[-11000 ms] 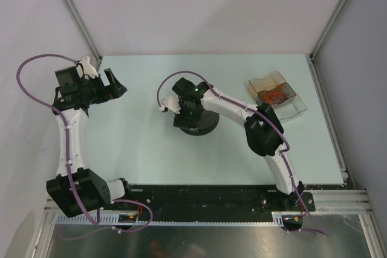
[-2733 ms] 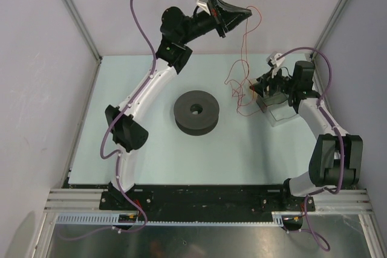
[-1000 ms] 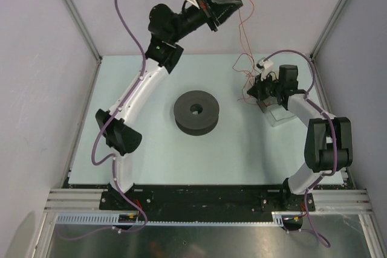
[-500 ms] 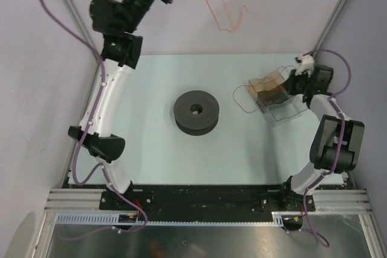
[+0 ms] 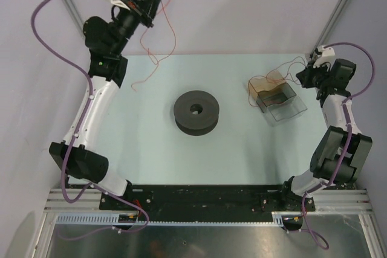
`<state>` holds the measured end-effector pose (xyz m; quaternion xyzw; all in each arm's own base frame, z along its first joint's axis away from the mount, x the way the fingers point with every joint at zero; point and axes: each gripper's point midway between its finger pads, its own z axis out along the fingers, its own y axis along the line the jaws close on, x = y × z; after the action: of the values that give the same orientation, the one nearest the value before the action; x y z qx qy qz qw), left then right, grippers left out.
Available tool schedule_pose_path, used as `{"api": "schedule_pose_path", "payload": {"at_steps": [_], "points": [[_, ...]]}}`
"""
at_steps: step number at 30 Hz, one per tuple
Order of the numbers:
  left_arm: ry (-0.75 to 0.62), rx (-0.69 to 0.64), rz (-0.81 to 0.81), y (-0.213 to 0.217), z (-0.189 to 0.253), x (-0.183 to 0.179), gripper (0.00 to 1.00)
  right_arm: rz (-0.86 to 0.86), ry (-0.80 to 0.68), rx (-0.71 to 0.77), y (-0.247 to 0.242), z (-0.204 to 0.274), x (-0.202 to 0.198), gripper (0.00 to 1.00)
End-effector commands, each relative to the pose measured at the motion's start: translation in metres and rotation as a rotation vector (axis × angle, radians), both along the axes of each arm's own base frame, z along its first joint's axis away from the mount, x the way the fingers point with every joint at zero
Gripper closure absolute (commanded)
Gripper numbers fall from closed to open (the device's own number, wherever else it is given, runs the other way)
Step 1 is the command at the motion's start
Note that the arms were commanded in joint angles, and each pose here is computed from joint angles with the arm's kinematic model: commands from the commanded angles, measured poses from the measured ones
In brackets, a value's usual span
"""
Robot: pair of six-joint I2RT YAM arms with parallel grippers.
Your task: Wrap the cables
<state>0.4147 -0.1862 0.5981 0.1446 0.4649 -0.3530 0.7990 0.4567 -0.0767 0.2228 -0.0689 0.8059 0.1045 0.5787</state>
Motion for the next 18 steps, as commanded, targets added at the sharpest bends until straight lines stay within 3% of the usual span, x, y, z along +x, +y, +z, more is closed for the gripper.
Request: {"api": "schedule_pose_path", "payload": {"at_steps": [1, 12, 18], "points": [[0.011, 0.053, 0.055, 0.011, -0.025, -0.01, 1.0, 0.099, -0.046, -0.071, 0.026, 0.028, -0.009, 1.0], [0.111, 0.084, 0.084, 0.02, -0.078, -0.011, 1.0, -0.077, -0.425, -0.056, -0.005, 0.182, -0.016, 1.0], [0.12, 0.1, 0.089, 0.021, -0.086, -0.006, 1.0, -0.125, -0.512, -0.082, -0.016, 0.218, -0.034, 1.0]]}}
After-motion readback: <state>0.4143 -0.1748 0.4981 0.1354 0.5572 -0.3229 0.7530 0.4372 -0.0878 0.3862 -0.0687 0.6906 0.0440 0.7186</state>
